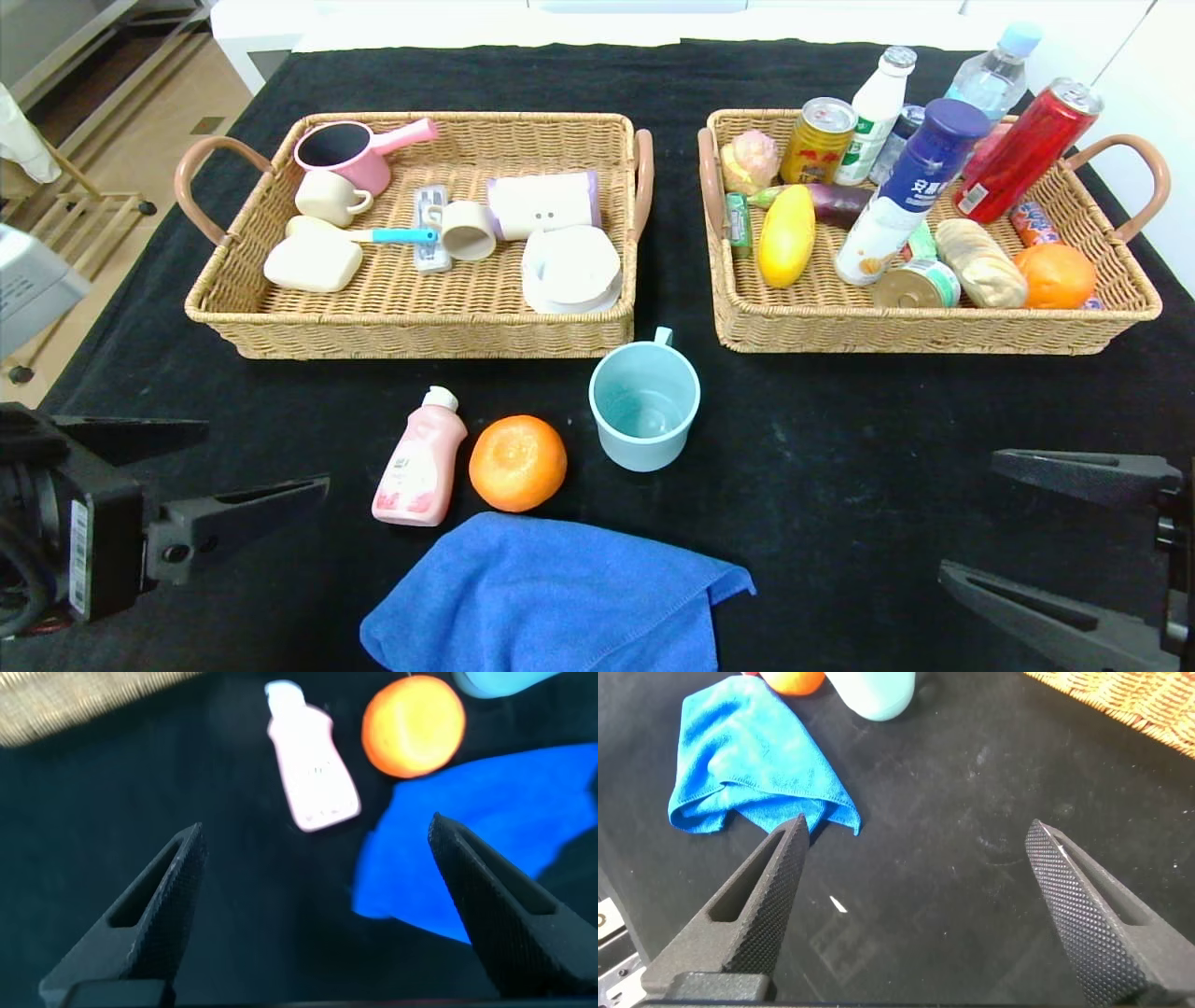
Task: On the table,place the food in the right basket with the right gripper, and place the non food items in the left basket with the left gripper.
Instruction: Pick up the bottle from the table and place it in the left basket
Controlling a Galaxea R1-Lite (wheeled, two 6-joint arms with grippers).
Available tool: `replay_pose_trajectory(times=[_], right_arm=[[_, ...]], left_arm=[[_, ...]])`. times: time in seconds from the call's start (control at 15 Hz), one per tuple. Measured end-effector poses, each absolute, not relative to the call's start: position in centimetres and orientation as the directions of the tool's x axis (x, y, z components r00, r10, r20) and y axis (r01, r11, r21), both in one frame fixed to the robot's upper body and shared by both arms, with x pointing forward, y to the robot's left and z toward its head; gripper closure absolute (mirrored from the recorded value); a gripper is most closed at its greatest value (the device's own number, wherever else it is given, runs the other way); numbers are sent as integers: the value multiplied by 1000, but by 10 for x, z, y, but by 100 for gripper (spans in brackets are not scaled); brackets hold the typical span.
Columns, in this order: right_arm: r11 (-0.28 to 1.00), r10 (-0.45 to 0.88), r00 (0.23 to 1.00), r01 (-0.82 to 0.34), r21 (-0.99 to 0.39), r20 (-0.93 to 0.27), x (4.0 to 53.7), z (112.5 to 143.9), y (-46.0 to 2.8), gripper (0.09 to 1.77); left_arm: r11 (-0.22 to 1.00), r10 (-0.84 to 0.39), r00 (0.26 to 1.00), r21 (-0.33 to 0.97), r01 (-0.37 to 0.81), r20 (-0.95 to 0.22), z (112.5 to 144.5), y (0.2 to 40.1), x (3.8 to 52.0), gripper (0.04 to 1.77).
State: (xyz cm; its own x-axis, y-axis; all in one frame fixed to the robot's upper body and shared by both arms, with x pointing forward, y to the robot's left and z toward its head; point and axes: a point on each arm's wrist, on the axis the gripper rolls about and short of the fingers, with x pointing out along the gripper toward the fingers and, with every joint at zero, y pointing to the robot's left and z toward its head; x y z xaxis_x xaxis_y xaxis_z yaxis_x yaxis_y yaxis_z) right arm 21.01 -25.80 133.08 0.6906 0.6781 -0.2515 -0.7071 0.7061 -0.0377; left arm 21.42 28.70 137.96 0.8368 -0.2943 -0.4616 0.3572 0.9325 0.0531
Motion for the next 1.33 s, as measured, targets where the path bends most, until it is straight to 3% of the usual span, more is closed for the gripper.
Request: replay_pose_trajectory(times=[0.27, 0.6, 0.87, 1.33], right_arm=[[707, 679, 694, -706, -40, -240, 208, 1333, -259, 15], [714, 673, 702, -699, -44, -232, 208, 1334, -261, 15], [715, 672, 704, -697, -44, -232, 208, 1334, -261, 15], [715, 671, 701, -698, -42, -240, 208, 1332, -261, 15]], left_arm=[[971, -178, 797, 27, 237, -577, 1384, 275, 239, 9], [960, -184, 746, 45, 276, -640, 1372, 256, 260, 9], [972, -109, 733, 84, 221, -672, 1361, 248, 275, 9], [977, -93, 709, 73, 200, -699, 1345, 237, 295, 9]])
